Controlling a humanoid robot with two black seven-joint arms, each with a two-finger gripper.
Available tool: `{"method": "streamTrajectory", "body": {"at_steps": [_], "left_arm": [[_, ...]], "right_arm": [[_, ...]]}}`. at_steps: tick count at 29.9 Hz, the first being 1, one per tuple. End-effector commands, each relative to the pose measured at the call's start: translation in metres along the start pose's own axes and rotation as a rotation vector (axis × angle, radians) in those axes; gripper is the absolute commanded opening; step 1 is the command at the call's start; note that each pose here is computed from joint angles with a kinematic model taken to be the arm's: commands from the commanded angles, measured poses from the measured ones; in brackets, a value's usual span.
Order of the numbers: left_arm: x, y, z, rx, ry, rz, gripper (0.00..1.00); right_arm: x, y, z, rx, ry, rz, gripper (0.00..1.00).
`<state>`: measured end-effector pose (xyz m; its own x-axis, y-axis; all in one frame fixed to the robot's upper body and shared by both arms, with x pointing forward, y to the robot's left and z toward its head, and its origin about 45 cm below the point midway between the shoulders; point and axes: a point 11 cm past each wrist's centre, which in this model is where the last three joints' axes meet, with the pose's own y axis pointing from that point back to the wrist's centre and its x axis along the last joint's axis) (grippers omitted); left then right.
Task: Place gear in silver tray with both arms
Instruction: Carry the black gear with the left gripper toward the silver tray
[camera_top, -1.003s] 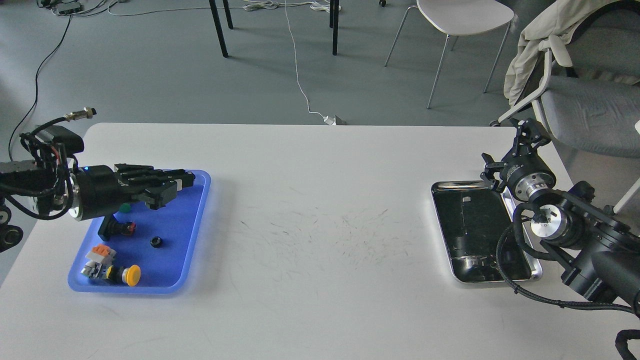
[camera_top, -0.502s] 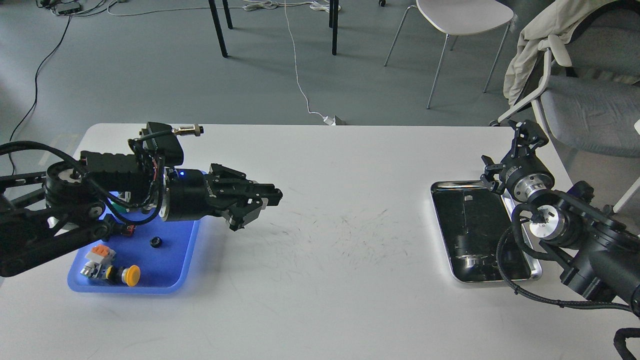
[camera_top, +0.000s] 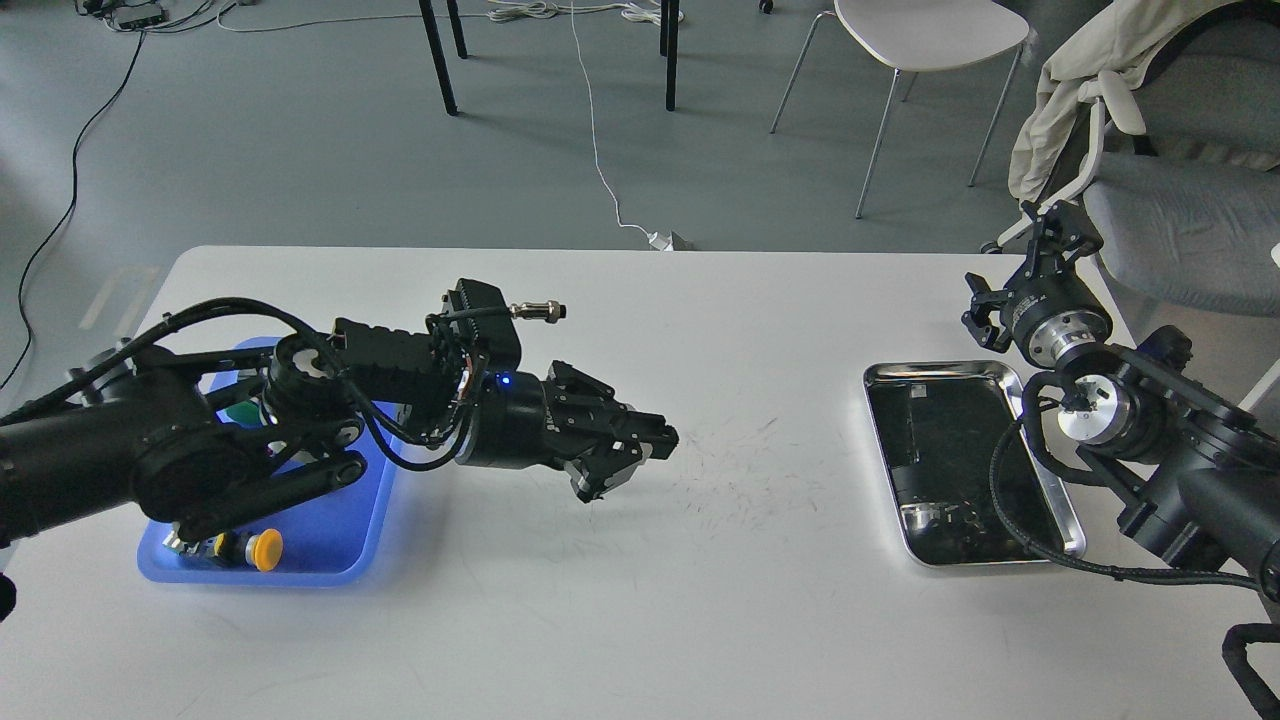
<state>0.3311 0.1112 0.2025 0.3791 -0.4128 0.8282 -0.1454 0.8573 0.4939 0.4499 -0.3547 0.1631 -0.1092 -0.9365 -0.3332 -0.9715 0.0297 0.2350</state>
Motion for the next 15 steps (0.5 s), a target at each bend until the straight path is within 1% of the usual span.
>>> {"method": "streamTrajectory", "body": {"at_steps": [1, 5, 8, 11, 13, 15], "left_arm": [[0.006, -0.026, -0.01, 0.019, 0.003, 0.0, 0.1], [0.014, -0.051, -0.003, -0.005, 0.007, 0.002, 0.1], [0.005, -0.06, -0.02, 0.048, 0.038, -0.009, 0.1], [0.006, -0.08, -0.01, 0.021, 0.057, -0.002, 0.11], [0.005, -0.083, -0.01, 0.023, 0.065, -0.001, 0.11], [-0.005, -0.077, -0.028, 0.083, 0.092, -0.007, 0.11]], "right_arm": [[-0.005, -0.003, -0.008, 0.015, 0.002, -0.004, 0.99], [-0.006, -0.005, -0.012, 0.023, 0.005, 0.003, 0.99], [-0.007, -0.006, -0.016, 0.03, 0.006, 0.005, 0.99], [-0.005, -0.007, -0.021, 0.038, 0.01, 0.007, 0.99], [-0.006, -0.008, -0.026, 0.047, 0.012, 0.005, 0.99], [-0.007, -0.009, -0.028, 0.049, 0.012, 0.003, 0.99]]}}
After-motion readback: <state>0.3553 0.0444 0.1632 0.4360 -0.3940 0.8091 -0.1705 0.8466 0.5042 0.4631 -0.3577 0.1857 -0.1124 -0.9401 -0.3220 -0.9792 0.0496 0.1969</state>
